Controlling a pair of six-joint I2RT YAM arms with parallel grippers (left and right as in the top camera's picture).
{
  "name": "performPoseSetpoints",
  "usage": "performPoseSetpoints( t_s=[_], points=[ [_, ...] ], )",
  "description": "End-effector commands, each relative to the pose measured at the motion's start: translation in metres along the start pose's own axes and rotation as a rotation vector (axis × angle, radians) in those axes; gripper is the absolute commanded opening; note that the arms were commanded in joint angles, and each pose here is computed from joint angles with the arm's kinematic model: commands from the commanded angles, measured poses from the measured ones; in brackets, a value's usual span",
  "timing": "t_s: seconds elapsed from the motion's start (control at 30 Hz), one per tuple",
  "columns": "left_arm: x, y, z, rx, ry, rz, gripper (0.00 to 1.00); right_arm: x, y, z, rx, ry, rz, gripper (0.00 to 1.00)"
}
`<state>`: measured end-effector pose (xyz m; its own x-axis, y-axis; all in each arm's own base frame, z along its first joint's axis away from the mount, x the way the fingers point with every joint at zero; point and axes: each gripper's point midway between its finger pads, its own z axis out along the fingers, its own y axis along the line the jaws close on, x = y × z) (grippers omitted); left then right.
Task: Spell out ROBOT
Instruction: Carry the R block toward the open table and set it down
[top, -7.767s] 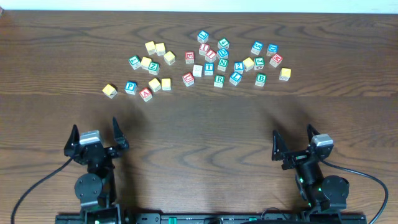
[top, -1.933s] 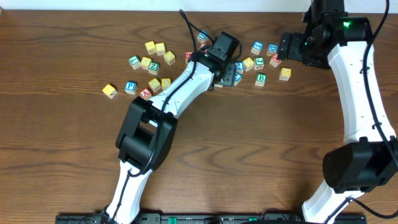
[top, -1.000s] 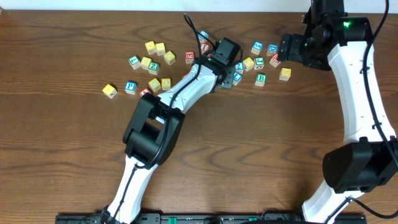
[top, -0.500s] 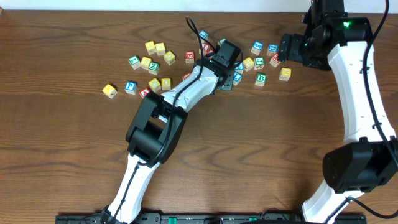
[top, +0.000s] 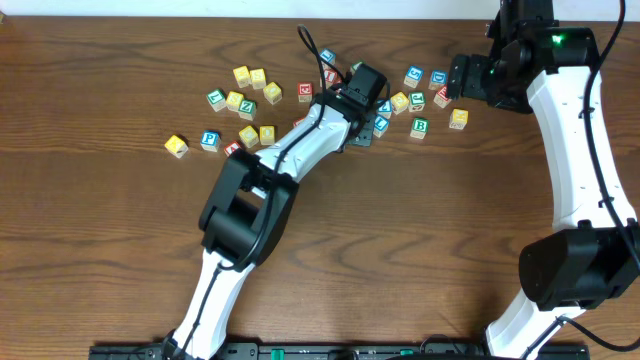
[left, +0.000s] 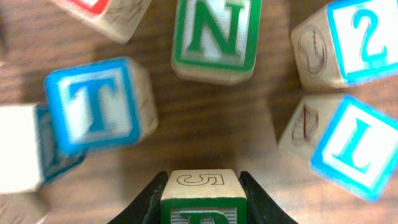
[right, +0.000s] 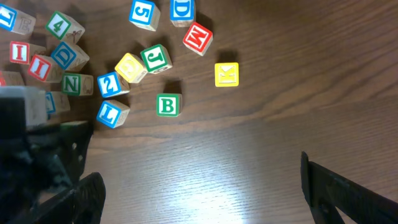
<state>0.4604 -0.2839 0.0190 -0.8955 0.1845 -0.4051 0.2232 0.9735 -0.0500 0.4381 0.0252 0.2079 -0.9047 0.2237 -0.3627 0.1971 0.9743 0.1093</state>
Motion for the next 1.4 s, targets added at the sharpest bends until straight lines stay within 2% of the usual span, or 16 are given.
performPoseSetpoints(
  t_s=[0.0,0.07,0.23,0.37,0.6,1.17,1.37],
  points=[
    [-0.023,0.004,-0.059,0.003,-0.072,-0.010,0.29,0.001,-0.004,0.004,0.022,0.008,-0.015,0.96],
    [-0.012,0.010,-0.085,-0.012,-0.031,-0.025,0.28,0.001,-0.006,0.004,0.034,0.006,-0.015,0.96],
    [0.022,0.023,-0.109,-0.063,0.096,-0.105,0.28,0.001,-0.006,0.004,0.034,0.005,-0.015,0.97],
    [0.055,0.034,-0.106,-0.119,0.213,-0.135,0.27,0.001,-0.006,0.004,0.034,0.005,-0.015,0.97],
    [0.091,0.047,-0.080,-0.164,0.285,-0.188,0.28,0.001,-0.006,0.004,0.034,0.005,-0.014,0.98],
    [0.098,0.055,-0.048,-0.154,0.242,-0.245,0.28,0.001,-0.006,0.004,0.034,0.004,-0.014,0.98],
    [0.096,0.054,-0.043,-0.142,0.230,-0.203,0.27,0.001,-0.006,0.004,0.034,0.006,-0.014,0.98]
  ],
)
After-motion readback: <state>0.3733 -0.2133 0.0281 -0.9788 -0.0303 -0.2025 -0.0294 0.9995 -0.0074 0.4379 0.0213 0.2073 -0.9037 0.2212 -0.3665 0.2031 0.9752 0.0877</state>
